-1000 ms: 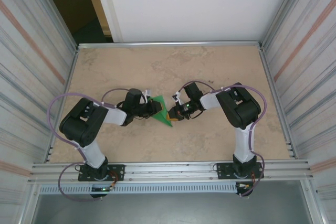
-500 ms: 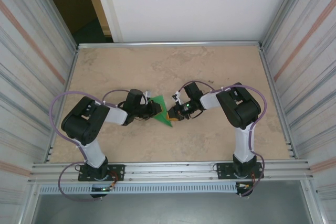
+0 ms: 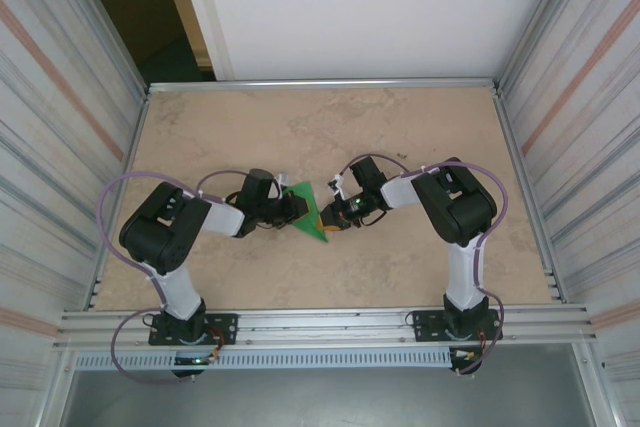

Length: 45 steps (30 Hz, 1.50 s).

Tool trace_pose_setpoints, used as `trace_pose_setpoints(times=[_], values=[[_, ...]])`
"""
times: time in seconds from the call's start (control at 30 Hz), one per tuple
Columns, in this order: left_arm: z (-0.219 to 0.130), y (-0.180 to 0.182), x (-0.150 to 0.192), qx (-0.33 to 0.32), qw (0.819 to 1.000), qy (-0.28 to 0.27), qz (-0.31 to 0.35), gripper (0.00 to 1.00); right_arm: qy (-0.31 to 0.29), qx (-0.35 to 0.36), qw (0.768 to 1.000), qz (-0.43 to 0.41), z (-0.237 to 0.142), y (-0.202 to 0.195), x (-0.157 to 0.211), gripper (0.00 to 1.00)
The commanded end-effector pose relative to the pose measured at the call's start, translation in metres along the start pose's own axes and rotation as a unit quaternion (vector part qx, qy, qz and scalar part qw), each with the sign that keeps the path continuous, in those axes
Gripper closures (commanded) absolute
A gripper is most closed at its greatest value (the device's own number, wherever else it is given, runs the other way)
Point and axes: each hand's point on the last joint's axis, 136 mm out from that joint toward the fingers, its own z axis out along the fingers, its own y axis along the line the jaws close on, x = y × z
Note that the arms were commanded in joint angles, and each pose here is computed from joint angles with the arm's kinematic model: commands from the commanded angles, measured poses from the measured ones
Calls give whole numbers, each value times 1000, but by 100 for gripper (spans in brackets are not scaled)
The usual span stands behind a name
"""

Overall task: Fold a paper plane with a square sheet of paper (pick it up from the middle)
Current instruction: Fourth fold the wing at the center of the table.

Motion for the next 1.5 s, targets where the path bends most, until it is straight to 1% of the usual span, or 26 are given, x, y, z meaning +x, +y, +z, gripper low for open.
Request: trace_pose_setpoints(times=[0.0, 0.3, 0.73, 0.87, 1.0, 1.1, 1.33, 1.47], values=[[2, -2, -2, 1, 1000, 6, 8, 88, 22, 63, 996, 50, 6, -40, 21, 93], [4, -6, -4, 5, 1000, 10, 15, 88, 26, 97, 994, 33, 6, -51, 28, 96], [8, -9, -6, 10, 1000, 17, 21, 88, 8, 116, 993, 13, 4, -59, 30, 97], [0, -16, -8, 17, 999, 7, 28, 88, 4, 122, 992, 17, 4, -63, 30, 100], [-15, -21, -11, 27, 999, -12, 35, 87, -1, 123, 992, 20, 4, -65, 30, 100], [-21, -18, -9, 29, 999, -17, 36, 85, -1, 125, 992, 22, 5, -67, 31, 100], [-14, -6, -3, 25, 999, -6, 20, 86, -4, 124, 992, 26, 5, -68, 30, 100], [-8, -9, -7, 34, 999, -5, 19, 86, -3, 124, 992, 26, 5, -68, 30, 100]])
